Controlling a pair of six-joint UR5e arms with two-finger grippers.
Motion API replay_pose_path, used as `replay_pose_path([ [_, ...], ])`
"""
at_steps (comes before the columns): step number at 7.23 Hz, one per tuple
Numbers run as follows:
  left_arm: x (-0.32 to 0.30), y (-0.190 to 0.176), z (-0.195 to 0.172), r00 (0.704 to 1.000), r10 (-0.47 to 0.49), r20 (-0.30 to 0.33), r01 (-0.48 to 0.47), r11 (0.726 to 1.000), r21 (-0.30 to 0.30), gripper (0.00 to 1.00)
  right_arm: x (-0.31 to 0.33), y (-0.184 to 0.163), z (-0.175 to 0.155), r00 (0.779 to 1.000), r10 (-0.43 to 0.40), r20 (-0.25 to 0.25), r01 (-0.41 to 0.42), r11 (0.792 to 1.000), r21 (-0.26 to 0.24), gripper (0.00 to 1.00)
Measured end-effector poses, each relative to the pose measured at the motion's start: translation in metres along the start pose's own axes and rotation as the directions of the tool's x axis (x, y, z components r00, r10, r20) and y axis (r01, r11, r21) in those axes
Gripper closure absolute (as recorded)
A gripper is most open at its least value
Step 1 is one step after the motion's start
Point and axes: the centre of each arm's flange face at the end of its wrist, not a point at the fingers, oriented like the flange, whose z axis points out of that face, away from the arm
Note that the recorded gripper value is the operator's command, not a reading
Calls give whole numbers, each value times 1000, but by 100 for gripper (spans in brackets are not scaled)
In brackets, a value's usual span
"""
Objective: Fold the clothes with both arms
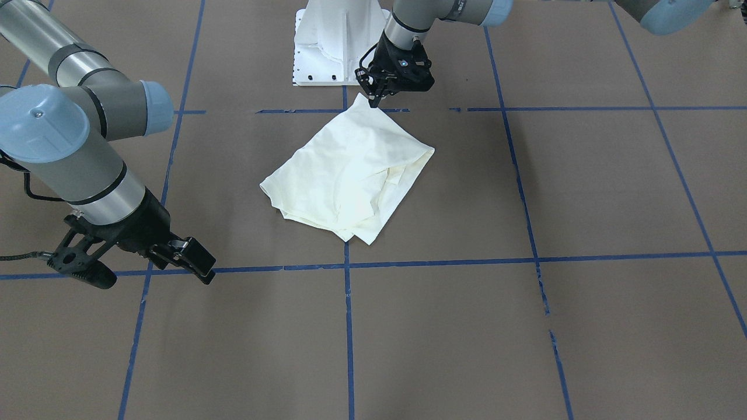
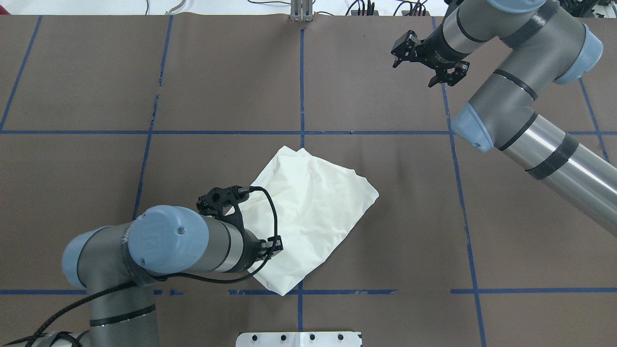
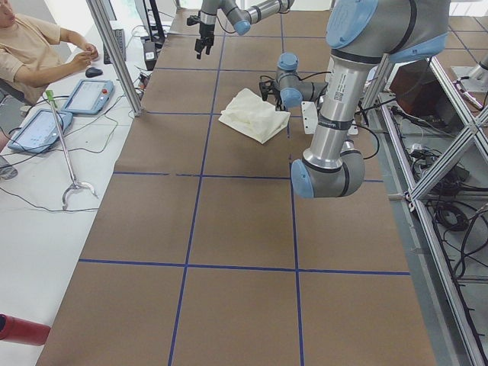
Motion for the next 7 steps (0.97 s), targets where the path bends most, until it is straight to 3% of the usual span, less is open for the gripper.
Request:
replay_pose_path([
  [1,-5,-32,-14,999,37,5,-37,998,51,100,-6,20,7,1000,-7,4,7,1000,-21,0],
  [4,-27,-130,-63,993,116,21,-117,982,150,63,0,120,45,1000,-17,-21,15,993,-119,0],
  [6,-35,-159,-80,994,109,26,-112,977,180,61,10,183,77,997,18,-71,-30,985,-168,1],
  [7,-37,-164,-82,994,106,28,-109,977,185,60,13,204,88,996,24,-87,-39,985,-170,16],
])
